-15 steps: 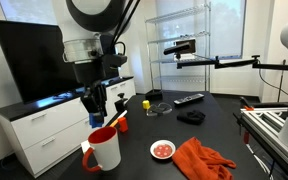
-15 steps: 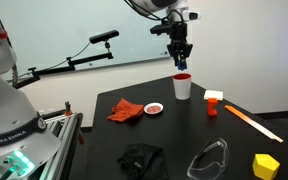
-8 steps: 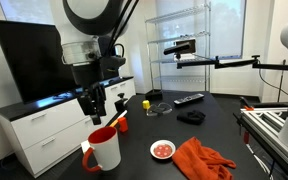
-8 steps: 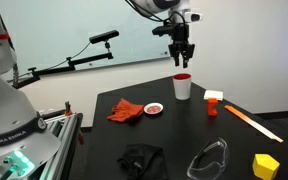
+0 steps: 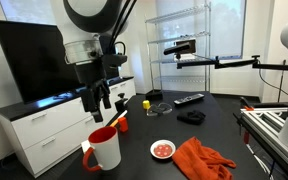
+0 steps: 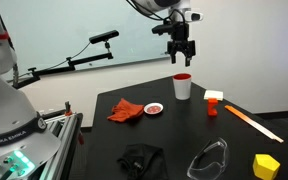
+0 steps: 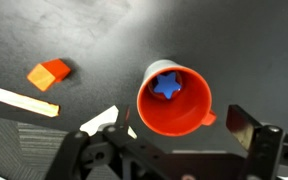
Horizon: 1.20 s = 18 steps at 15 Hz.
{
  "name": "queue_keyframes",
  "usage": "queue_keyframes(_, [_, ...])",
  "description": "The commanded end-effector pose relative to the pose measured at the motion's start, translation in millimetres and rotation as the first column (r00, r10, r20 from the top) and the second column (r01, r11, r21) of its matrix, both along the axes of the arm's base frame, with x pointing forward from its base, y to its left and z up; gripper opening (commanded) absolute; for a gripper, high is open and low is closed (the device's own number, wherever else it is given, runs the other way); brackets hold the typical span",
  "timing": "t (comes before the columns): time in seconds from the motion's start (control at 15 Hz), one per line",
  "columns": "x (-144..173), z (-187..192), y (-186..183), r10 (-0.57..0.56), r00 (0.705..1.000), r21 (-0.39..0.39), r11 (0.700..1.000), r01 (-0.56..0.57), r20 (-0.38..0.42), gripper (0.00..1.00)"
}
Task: Put the blue block inside the mug.
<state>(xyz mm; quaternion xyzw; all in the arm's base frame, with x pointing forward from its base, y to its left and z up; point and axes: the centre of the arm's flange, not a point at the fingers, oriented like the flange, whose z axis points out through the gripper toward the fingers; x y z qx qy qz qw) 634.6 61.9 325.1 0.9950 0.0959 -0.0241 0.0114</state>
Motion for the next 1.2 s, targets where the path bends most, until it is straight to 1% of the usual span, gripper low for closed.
queue_keyframes(0.0, [-26, 25, -54, -0.055, 0.995, -0.028, 0.998, 0.053, -0.082, 1.0])
queue_keyframes(0.2, [-45, 28, -143, -0.155, 0.981, -0.051, 0.987, 0.15, -0.118, 1.0])
queue_keyframes(0.27, [-48, 30, -169, -0.181, 0.976, -0.045, 0.983, 0.176, -0.118, 1.0])
queue_keyframes(0.33, [-53, 30, -188, -0.206, 0.97, -0.047, 0.978, 0.201, -0.129, 1.0])
queue_keyframes(0.47, [-62, 28, -211, -0.216, 0.966, -0.041, 0.976, 0.212, -0.14, 1.0])
queue_keyframes(0.6, [-66, 24, -215, -0.214, 0.965, -0.041, 0.977, 0.21, -0.15, 1.0])
queue_keyframes(0.87, [-67, 17, -205, -0.198, 0.968, -0.036, 0.98, 0.195, -0.156, 1.0])
queue_keyframes(1.13, [-66, 18, -201, -0.19, 0.97, -0.03, 0.982, 0.188, -0.149, 1.0])
